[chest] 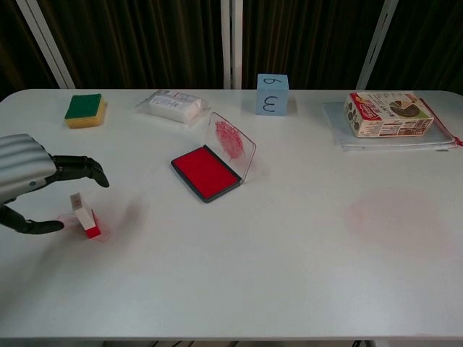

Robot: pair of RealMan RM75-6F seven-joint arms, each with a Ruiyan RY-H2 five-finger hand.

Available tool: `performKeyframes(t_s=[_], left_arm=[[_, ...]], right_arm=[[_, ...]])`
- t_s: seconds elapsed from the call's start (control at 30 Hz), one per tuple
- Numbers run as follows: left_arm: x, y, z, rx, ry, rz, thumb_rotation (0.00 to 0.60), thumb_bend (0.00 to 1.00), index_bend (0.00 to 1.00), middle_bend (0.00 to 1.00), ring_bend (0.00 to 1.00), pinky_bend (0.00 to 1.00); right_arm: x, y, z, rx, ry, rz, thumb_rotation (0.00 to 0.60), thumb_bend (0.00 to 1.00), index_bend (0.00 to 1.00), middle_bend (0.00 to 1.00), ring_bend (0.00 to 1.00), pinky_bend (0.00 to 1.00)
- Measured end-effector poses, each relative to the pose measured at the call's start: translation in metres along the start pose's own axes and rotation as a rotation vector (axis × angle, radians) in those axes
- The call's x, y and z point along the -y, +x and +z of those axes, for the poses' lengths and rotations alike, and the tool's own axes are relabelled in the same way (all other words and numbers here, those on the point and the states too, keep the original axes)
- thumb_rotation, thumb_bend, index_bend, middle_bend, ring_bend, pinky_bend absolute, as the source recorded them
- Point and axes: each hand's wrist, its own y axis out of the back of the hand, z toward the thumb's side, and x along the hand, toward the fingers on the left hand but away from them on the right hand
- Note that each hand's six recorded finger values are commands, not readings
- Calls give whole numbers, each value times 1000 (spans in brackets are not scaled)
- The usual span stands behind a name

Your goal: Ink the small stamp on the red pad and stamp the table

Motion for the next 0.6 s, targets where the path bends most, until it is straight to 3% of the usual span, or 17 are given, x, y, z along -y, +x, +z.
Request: performKeyframes(t_s=[0.43,0.6], left_arm=[[12,8,0,13,7,19,600,220,418,406,893,991],[11,9,1,20,-6,32,600,266,455,447,920,1000]], right_arm=[[3,1,-2,4,-3,9,600,177,0,0,0,0],[4,1,-2,5,-4,13,600,176,0,0,0,0]])
